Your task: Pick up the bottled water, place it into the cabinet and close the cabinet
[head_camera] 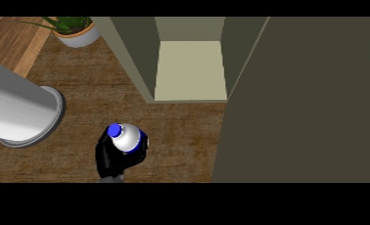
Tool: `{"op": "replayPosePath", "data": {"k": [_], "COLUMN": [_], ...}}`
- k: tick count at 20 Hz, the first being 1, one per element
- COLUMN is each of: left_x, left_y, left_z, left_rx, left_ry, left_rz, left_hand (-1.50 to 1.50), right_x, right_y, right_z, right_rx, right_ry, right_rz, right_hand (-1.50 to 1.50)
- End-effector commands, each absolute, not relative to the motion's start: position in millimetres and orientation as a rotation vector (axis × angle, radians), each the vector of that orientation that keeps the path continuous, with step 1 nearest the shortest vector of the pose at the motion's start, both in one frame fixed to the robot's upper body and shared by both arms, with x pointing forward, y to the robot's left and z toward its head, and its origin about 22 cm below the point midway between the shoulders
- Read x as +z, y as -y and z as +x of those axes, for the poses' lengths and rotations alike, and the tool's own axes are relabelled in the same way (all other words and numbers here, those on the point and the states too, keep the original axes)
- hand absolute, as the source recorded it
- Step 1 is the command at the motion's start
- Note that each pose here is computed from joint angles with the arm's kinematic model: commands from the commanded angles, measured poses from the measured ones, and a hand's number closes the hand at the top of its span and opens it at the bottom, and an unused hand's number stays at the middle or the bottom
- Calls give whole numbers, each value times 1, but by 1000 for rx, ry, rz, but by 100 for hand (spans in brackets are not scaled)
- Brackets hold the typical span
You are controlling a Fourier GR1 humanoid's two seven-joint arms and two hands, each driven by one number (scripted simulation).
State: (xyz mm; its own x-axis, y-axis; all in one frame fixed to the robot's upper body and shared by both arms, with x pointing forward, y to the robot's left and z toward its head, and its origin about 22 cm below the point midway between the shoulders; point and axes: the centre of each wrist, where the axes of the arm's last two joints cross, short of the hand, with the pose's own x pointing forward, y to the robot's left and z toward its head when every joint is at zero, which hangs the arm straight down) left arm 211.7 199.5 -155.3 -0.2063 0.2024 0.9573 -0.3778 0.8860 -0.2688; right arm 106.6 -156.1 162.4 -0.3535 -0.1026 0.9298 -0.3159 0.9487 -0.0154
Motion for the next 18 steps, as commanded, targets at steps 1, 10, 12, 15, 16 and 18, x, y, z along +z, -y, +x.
{"op": "replayPosePath", "data": {"k": [1, 10, 12, 15, 16, 18], "left_x": [-162, -102, -89, -71, -76, -59], "left_y": [-223, -217, -204, -202, -204, -191], "left_z": [187, 197, 202, 204, 195, 200], "left_rx": [373, 305, 320, 350, 356, 350], "left_ry": [1678, 1770, 1738, 1742, 1727, 1740], "left_rz": [-94, -93, -163, -206, -213, -218], "left_hand": [150, 150, 150, 150, 150, 150], "right_x": [180, 179, 183, 182, 186, 180], "right_y": [164, 163, 164, 162, 165, 162], "right_z": [92, 92, 88, 91, 88, 89], "right_rx": [241, 228, 243, 228, 210, 217], "right_ry": [1993, 1984, 1972, 1980, 1992, 1973], "right_rz": [282, 270, 293, 273, 291, 271], "right_hand": [-150, -150, -150, -150, -150, -150]}}
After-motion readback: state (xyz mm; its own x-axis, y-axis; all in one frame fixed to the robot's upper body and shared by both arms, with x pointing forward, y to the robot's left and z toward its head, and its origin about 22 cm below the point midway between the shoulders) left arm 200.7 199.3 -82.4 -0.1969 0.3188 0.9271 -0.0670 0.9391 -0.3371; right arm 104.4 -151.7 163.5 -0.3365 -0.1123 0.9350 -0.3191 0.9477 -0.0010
